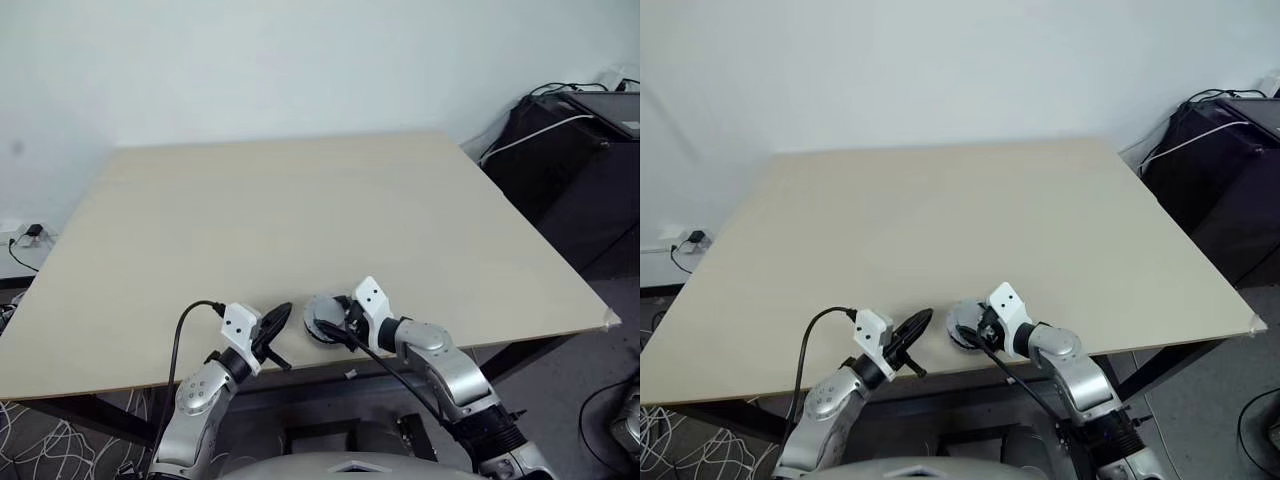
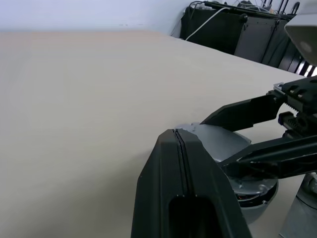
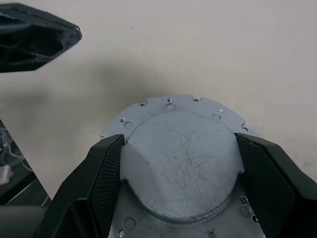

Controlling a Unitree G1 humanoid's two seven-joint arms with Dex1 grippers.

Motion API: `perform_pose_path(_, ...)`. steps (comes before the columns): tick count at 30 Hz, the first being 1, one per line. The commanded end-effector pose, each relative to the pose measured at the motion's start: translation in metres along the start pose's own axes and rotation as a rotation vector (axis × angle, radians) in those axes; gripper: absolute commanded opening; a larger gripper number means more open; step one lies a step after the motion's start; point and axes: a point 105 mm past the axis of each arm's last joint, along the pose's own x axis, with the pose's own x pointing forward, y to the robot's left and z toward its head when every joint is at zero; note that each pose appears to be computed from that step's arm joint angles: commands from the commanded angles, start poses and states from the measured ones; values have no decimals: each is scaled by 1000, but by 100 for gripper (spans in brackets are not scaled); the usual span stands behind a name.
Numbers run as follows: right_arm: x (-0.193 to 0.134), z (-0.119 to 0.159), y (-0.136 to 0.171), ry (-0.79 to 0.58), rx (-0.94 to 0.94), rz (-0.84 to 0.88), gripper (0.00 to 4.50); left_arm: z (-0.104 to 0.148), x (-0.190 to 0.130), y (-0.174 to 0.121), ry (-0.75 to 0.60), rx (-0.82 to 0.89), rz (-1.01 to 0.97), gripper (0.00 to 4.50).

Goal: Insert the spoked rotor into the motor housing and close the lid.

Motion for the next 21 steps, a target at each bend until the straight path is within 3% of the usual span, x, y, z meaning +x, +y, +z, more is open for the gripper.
perform_pose_path(1, 0, 6, -3, -19, -68, -14, 321, 16, 4, -3, -42, 22, -15, 0)
perform_pose_path(21, -5, -16, -9, 105, -161, 19, 321, 18, 6, -12, -28, 11, -26, 0)
